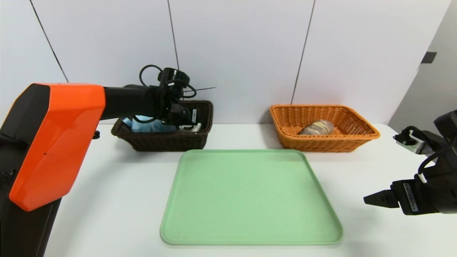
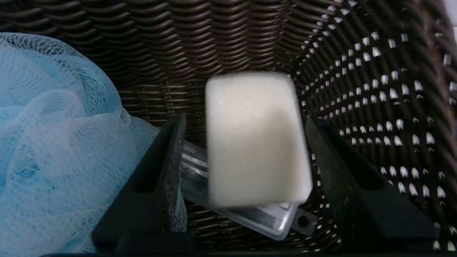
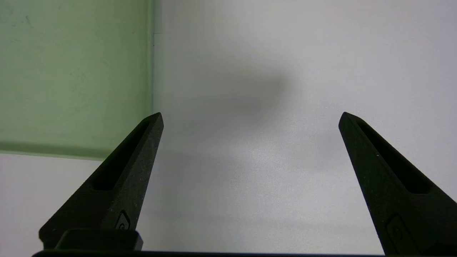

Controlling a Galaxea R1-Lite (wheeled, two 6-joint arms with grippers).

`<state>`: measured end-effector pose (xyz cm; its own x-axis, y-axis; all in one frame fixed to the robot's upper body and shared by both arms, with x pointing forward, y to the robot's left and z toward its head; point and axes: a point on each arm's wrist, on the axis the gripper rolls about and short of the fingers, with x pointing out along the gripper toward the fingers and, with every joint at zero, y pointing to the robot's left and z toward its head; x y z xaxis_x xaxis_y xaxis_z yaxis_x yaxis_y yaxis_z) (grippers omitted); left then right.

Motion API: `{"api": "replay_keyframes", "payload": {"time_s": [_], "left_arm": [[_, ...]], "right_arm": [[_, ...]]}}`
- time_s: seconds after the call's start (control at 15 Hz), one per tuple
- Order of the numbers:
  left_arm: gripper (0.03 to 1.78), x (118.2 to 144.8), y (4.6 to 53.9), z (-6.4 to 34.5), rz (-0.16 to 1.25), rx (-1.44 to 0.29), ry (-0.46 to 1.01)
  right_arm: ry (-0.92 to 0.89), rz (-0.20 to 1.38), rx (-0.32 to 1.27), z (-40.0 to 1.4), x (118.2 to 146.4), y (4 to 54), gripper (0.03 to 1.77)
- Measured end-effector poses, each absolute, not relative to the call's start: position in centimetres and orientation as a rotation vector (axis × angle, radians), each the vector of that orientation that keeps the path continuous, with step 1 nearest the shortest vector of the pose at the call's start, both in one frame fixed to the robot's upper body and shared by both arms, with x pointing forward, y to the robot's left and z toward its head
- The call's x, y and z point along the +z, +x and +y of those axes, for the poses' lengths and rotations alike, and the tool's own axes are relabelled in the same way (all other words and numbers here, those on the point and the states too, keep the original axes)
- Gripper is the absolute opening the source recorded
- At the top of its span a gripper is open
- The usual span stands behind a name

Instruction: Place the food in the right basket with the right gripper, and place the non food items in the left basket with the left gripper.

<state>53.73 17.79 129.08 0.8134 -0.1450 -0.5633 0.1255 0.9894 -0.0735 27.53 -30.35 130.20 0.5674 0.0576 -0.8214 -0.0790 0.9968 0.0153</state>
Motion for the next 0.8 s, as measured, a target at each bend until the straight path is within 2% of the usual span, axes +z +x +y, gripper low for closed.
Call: {"api": "replay_keyframes", "payload": {"time_s": [0.27,0.47,0.67,0.8], "left_arm": [[1.41,129.3,53.6,17.8,0.6,-0.146,-0.034],[1.5,131.2,52.9,18.1,0.563,-0.148,-0.043],[1.56,136.2,50.1,19.1,0.482,-0.15,-0.061],[1.6,140.4,46.5,20.4,0.446,-0.15,-0.068]], "right_arm": [[-0.025,0.964,0.08,-30.4,130.2,27.5,1.7],[-0.026,0.962,0.082,-30.4,130.2,27.4,1.7],[-0.027,0.951,0.087,-30.3,130.4,27.4,1.7],[-0.023,0.905,0.097,-30.2,130.6,27.8,1.7]]}}
